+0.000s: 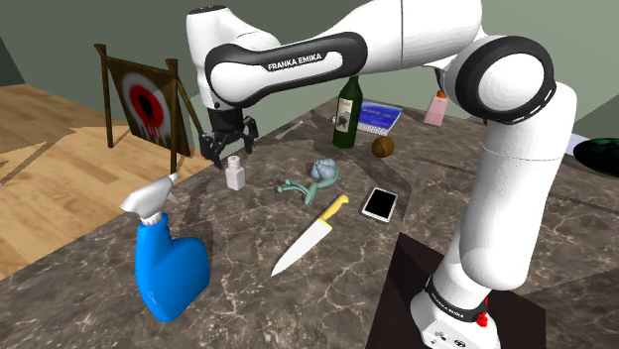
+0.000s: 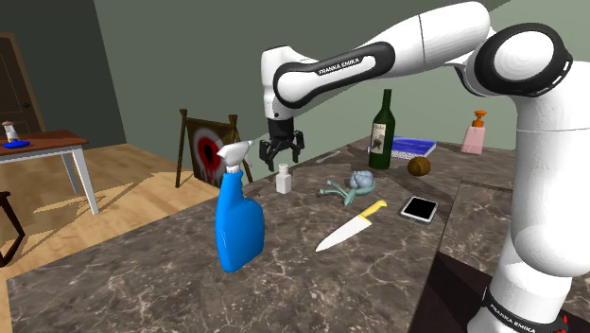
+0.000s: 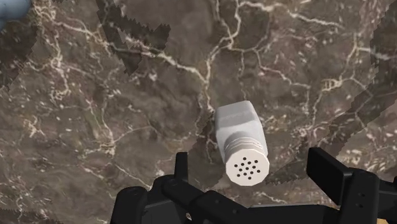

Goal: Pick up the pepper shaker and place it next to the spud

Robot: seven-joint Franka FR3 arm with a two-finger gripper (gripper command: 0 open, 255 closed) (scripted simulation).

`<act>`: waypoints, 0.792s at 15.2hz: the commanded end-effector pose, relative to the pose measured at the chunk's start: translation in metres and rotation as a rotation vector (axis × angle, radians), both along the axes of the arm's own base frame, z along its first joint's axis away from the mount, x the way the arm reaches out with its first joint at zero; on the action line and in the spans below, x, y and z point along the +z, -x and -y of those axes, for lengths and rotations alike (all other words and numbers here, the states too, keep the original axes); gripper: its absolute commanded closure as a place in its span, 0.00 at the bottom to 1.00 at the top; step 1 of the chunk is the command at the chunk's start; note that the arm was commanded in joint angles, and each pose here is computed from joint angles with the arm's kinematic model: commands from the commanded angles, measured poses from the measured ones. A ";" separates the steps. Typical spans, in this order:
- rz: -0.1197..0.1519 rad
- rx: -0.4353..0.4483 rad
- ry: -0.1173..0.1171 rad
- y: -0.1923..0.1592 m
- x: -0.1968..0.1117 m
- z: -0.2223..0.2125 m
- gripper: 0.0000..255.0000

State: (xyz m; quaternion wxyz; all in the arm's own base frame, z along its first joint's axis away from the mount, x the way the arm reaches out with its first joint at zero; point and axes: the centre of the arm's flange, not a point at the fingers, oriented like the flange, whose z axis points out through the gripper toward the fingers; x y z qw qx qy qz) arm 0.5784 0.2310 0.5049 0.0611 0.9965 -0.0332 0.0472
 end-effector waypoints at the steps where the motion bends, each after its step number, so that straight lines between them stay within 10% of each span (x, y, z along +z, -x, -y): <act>1: 0.000 0.000 0.000 0.001 -0.006 0.001 0.00; 8: 0.000 0.000 0.000 0.001 -0.006 0.001 0.00; 9: 0.000 0.000 0.000 0.001 -0.006 0.001 1.00; 12: 0.000 0.000 0.000 0.001 -0.006 0.001 1.00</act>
